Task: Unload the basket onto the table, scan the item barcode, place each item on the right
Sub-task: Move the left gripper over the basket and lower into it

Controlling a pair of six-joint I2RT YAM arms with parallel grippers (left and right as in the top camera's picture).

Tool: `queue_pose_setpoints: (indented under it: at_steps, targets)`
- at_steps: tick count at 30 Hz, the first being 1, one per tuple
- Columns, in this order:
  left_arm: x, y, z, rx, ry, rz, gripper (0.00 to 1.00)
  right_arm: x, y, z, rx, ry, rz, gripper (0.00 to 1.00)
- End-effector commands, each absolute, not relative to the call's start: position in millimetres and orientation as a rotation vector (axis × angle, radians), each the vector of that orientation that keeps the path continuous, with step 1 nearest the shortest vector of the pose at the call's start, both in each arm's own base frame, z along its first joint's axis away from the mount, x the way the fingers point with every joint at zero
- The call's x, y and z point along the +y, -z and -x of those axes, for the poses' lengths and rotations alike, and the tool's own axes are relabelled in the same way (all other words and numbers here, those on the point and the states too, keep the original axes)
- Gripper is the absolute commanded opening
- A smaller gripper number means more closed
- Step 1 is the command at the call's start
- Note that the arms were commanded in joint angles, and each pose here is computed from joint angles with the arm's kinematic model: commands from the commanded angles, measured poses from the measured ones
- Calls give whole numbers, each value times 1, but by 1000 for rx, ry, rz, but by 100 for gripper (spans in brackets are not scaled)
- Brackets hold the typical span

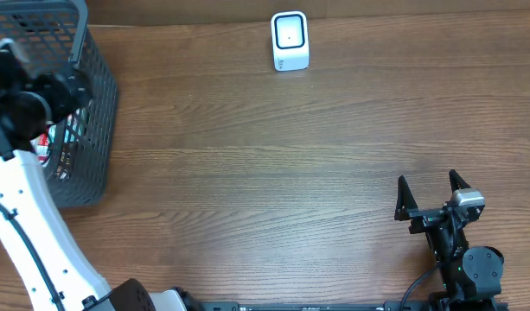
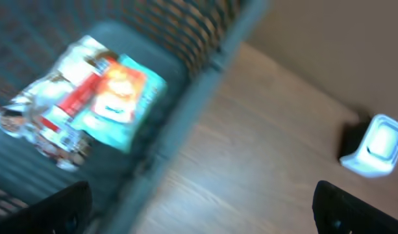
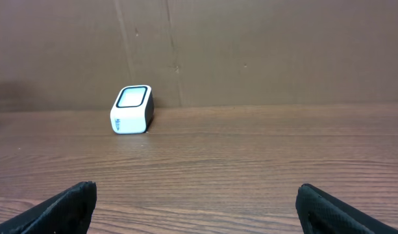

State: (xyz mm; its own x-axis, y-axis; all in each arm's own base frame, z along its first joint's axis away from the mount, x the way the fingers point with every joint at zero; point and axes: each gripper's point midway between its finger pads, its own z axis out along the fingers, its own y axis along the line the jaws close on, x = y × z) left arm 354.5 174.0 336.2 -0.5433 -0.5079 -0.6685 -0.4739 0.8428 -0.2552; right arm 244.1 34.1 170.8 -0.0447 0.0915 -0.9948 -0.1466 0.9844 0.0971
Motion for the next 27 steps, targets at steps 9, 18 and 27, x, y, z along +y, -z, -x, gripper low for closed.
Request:
queue_pose_setpoints:
  at_steps: [9, 18, 27]
  targets:
    - [239, -385, -352, 1998, -91, 715, 100, 33, -170, -244, 1598, -188, 39, 100]
    - [292, -382, -341, 1997, -341, 688, 100, 33, -170, -244, 1598, -188, 39, 100]
    - [324, -318, -361, 2158, -311, 609, 100, 33, -170, -244, 1598, -188, 39, 100]
